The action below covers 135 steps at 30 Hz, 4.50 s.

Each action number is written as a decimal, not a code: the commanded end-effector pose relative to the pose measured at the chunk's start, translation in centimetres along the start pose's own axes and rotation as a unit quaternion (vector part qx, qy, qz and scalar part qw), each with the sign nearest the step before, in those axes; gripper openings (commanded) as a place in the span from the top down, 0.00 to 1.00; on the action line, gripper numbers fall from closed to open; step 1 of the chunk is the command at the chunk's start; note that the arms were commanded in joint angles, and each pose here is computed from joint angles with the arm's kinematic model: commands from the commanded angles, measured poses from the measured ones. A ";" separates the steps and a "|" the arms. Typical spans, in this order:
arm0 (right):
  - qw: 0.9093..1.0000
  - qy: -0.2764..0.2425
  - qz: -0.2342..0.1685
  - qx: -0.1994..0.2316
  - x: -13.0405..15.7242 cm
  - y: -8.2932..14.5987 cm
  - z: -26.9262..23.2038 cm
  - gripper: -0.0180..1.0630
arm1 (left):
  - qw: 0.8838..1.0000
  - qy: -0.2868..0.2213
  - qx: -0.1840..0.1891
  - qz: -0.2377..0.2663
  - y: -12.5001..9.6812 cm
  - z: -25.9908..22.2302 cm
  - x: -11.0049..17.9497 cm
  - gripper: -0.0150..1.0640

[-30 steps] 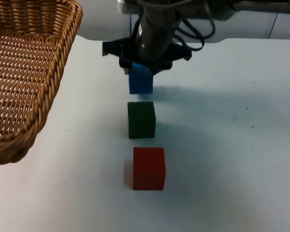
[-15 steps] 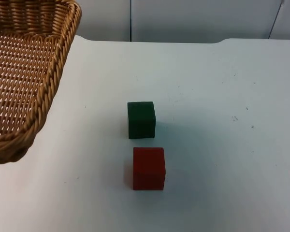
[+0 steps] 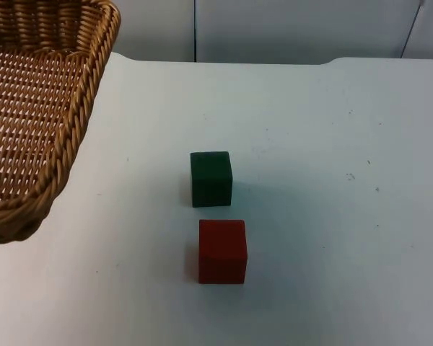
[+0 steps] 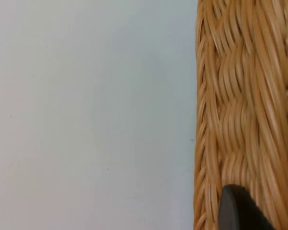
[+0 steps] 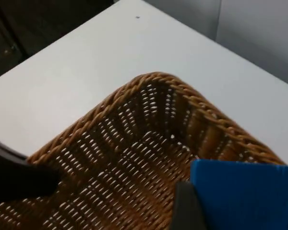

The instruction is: Pick up the basket with the left hand and place the blue cube into the basket with the right hand.

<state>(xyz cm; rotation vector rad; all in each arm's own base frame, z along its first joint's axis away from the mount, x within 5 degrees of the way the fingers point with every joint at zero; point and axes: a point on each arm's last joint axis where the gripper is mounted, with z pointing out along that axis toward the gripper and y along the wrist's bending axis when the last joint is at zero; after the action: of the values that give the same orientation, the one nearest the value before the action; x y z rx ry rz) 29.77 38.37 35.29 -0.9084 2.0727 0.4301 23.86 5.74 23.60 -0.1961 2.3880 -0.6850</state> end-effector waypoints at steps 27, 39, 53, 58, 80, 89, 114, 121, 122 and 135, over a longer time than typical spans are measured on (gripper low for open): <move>0.997 0.056 0.002 -0.054 5.9 3.9 10.1 0.85 | 1.000 -0.008 0.021 -0.013 -0.5 -0.1 -0.1 0.99; 0.998 0.040 -0.014 -0.054 4.6 3.8 8.4 0.02 | 1.000 -0.009 0.022 -0.014 -0.5 -0.1 -0.1 0.99; 0.996 0.014 -0.085 0.014 -0.1 1.5 -1.5 0.02 | 1.000 -0.021 0.016 0.004 -1.0 0.5 -0.4 0.99; 0.993 0.024 -0.111 -0.013 -0.8 1.5 -5.2 0.02 | 1.000 0.004 0.018 0.018 -1.3 2.3 -0.1 0.99; 0.983 -0.151 -0.094 -0.042 7.5 -0.9 -23.1 0.02 | 0.999 -0.008 0.031 -0.039 1.9 7.1 -0.2 0.99; 0.980 -0.184 -0.047 -0.051 15.7 -2.2 -27.9 0.02 | 0.999 -0.006 0.026 -0.041 3.0 8.5 0.1 0.99; 0.991 -0.113 -0.061 -0.042 23.0 -3.0 -28.7 0.02 | 0.997 0.015 0.024 -0.066 6.8 13.3 2.5 0.99; 0.989 -0.115 -0.080 -0.040 22.9 -3.0 -28.7 0.02 | 0.998 0.008 0.022 -0.060 7.2 13.8 2.7 0.99; 0.989 -0.115 -0.081 -0.040 22.9 -3.0 -28.7 0.02 | 0.998 0.009 0.022 -0.061 7.2 13.8 2.7 0.99; 0.988 -0.119 -0.095 -0.039 22.9 -3.0 -28.7 0.02 | 0.997 0.021 0.021 -0.070 7.7 14.4 3.3 0.61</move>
<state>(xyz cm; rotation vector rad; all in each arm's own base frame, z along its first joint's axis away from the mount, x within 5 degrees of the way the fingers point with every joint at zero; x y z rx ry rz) 6.96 9.46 34.66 -1.0374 1.7682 0.4924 30.32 5.55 8.15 -0.3397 2.4292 -0.7821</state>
